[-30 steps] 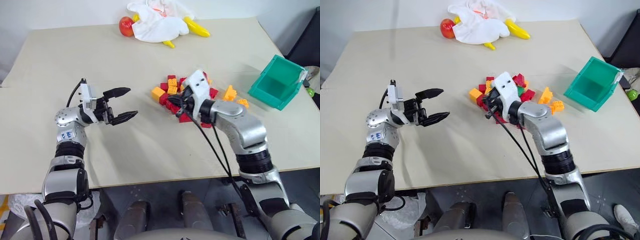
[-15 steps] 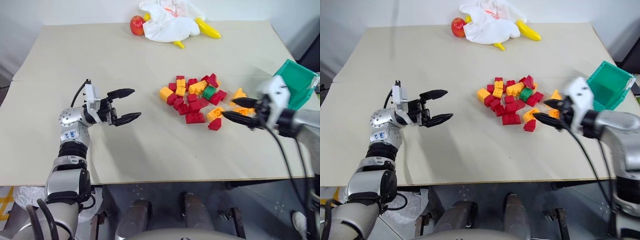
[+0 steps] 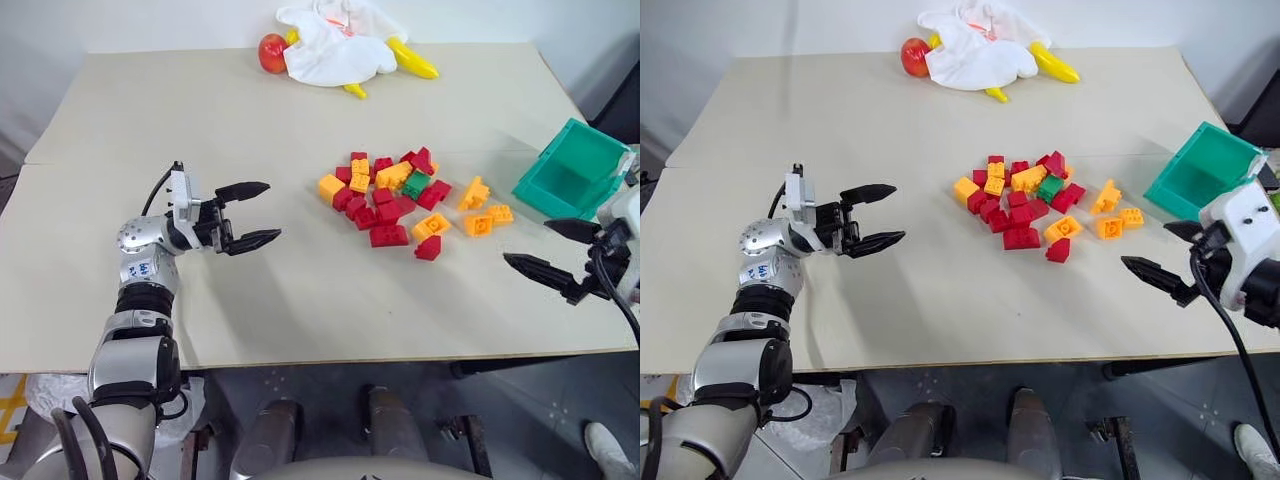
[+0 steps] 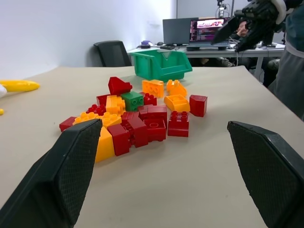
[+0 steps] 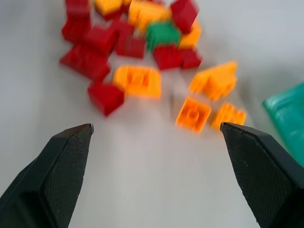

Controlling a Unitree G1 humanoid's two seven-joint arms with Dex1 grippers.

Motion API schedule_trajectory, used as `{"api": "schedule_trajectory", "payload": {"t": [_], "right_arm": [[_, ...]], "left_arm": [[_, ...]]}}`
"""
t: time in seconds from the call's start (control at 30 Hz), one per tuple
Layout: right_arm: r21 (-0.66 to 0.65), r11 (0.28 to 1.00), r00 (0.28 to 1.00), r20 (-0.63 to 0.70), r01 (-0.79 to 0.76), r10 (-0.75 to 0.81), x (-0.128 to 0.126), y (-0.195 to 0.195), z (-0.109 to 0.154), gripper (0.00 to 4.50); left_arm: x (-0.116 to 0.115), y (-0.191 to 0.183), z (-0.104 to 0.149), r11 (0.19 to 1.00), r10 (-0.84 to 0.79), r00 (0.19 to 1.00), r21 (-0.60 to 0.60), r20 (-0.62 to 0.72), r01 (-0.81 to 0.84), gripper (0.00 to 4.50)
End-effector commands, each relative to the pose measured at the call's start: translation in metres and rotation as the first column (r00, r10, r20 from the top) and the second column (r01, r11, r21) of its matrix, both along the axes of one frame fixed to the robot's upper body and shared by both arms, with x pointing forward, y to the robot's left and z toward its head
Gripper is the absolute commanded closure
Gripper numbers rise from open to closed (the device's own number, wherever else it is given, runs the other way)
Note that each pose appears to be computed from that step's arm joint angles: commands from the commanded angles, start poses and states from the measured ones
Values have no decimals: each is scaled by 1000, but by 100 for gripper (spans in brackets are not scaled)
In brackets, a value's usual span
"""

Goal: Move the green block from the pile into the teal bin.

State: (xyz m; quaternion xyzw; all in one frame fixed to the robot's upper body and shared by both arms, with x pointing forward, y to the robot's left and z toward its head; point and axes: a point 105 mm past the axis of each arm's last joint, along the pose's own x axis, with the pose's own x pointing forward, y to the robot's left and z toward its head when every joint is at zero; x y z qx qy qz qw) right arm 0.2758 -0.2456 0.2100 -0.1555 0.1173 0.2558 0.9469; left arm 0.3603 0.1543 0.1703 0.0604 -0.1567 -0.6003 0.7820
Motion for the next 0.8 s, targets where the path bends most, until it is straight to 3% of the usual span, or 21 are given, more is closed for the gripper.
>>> {"api": "schedule_trajectory", "payload": {"t": [0.03, 0.43, 0.63, 0.8], "right_arm": [[19, 1000, 1000, 25, 0, -1, 21, 23, -1, 2], [86, 986, 988, 53, 140, -145, 150, 61, -25, 2], [102, 986, 991, -15, 132, -131, 173, 78, -38, 2], [94, 992, 992, -103, 83, -73, 178, 97, -47, 2]], "left_arm": [[3, -2, 13, 1000, 18, 999, -25, 46, -17, 0], [-5, -3, 5, 998, 40, 997, -51, 59, -37, 0], [-11, -4, 3, 997, 50, 997, -63, 57, -46, 0], [-13, 0, 2, 996, 72, 996, -65, 58, -68, 0]]}}
